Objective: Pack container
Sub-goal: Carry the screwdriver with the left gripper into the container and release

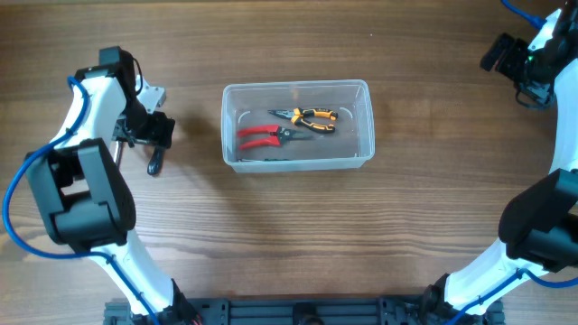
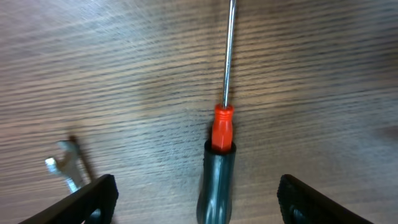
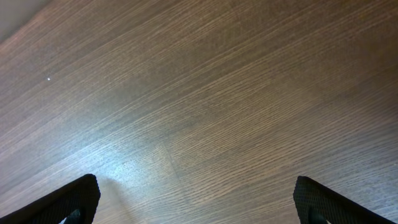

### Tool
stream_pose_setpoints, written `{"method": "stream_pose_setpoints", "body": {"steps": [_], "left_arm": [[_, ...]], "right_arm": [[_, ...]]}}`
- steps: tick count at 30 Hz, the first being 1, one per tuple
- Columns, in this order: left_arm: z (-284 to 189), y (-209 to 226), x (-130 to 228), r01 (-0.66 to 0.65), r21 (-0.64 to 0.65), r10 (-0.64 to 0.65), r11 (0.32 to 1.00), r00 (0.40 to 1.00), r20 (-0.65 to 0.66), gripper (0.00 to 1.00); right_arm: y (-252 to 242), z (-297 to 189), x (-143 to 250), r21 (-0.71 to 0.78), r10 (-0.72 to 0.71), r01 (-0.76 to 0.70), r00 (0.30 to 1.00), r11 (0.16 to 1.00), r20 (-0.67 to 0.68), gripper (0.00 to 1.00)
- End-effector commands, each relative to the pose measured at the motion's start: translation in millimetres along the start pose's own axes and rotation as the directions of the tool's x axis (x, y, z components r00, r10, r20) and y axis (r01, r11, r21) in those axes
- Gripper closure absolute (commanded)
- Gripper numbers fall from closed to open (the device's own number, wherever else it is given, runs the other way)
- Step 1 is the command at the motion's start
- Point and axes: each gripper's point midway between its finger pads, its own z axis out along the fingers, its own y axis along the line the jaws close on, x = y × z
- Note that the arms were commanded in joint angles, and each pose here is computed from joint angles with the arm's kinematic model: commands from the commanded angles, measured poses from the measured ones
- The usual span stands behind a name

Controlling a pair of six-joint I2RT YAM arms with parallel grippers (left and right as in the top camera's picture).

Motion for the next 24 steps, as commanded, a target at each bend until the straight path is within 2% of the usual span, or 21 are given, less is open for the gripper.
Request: {"method": "stream_pose_setpoints", "body": {"steps": [1, 6, 9, 11, 12, 13, 17, 18, 19, 20, 24], "left_arm": [[18.3, -5.8, 8.7, 0.011, 0.032, -0.009, 0.999, 0.999, -0.052, 0.16], [43.0, -9.4, 14.5, -0.013, 0.044, 0.016, 0.999, 0.997, -0.078, 0.16], [57.4, -11.4, 18.2, -0.013, 0.051, 0.018, 0.999, 0.995, -0.096, 0.20], [59.7, -11.0, 17.4, -0.017, 0.050, 0.021, 0.999, 0.995, -0.093, 0.28], [60.2, -11.2, 17.8, -0.040, 0.053, 0.045, 0.998, 0.995, -0.094, 0.40], [60.2, -11.3, 17.7, -0.040, 0.053, 0.045, 0.998, 0.995, -0.093, 0.47], [60.0, -12.0, 19.5, -0.040, 0.056, 0.046, 0.998, 0.994, -0.101, 0.69], [59.9, -12.2, 20.0, -0.040, 0.057, 0.046, 0.998, 0.994, -0.103, 0.76], [59.7, -12.2, 20.1, -0.040, 0.057, 0.046, 0.998, 0.994, -0.103, 0.90], [59.7, -12.3, 20.3, -0.039, 0.057, 0.045, 0.998, 0.994, -0.104, 0.96], [47.1, -13.3, 18.4, -0.045, 0.052, 0.049, 0.998, 0.995, -0.091, 0.96]], "right_arm": [[0.6, 5.9, 2.1, 0.003, 0.011, -0.011, 1.000, 1.000, -0.011, 0.00], [0.6, 5.9, 2.1, 0.003, 0.011, -0.011, 1.000, 1.000, -0.011, 0.00], [0.6, 5.9, 2.1, 0.003, 0.011, -0.011, 1.000, 1.000, -0.011, 0.00], [0.6, 5.9, 2.1, 0.003, 0.011, -0.011, 1.000, 1.000, -0.011, 0.00], [0.4, 5.9, 2.1, 0.003, 0.012, -0.012, 1.000, 1.000, -0.011, 0.00], [0.6, 5.9, 2.1, 0.003, 0.011, -0.011, 1.000, 1.000, -0.011, 0.00], [0.6, 5.9, 2.1, 0.003, 0.011, -0.011, 1.000, 1.000, -0.011, 0.00], [0.6, 5.9, 2.1, 0.003, 0.011, -0.011, 1.000, 1.000, -0.011, 0.00], [0.6, 5.9, 2.1, 0.003, 0.011, -0.011, 1.000, 1.000, -0.011, 0.00], [0.6, 5.9, 2.1, 0.003, 0.011, -0.011, 1.000, 1.000, -0.011, 0.00], [0.6, 5.9, 2.1, 0.003, 0.011, -0.011, 1.000, 1.000, -0.011, 0.00]]}}
